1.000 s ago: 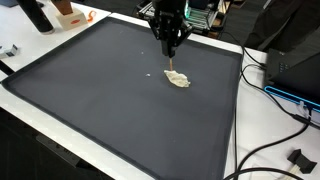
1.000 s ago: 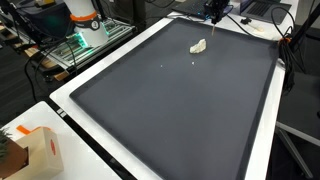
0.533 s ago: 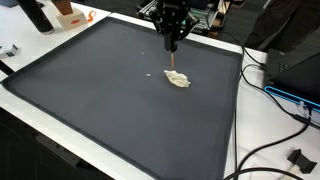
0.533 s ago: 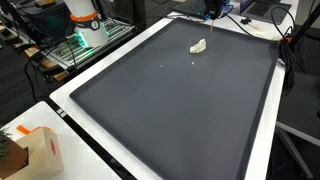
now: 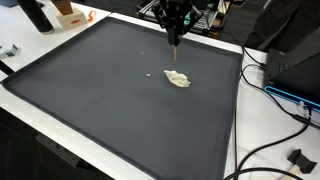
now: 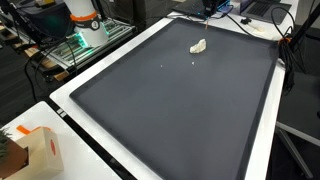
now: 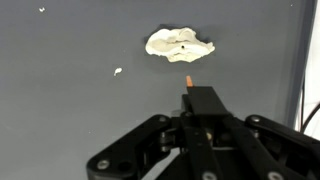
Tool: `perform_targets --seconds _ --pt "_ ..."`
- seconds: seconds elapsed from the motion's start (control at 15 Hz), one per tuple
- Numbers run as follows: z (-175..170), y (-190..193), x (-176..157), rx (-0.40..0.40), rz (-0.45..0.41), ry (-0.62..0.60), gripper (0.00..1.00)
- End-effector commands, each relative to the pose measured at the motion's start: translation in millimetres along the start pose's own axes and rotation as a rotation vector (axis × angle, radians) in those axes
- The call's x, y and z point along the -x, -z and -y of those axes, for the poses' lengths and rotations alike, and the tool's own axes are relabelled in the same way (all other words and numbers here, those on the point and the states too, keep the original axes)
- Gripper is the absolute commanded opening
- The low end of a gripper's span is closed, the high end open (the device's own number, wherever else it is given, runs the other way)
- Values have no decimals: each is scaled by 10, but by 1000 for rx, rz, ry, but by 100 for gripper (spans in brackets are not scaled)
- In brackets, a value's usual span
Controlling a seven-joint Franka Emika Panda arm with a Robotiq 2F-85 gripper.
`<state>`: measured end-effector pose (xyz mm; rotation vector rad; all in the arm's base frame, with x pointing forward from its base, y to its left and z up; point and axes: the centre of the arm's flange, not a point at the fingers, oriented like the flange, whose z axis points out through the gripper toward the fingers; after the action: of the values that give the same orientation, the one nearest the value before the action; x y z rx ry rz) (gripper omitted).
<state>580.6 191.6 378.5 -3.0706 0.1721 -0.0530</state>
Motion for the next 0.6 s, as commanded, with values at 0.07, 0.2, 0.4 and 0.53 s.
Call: perform_targets --seconds 0.07,0.2,0.4,0.53 --pt "5 18 16 2 6 2 13" --pt "8 20 18 3 6 3 13" --pt "8 19 19 3 7 4 13" --pt "8 19 19 3 7 4 13"
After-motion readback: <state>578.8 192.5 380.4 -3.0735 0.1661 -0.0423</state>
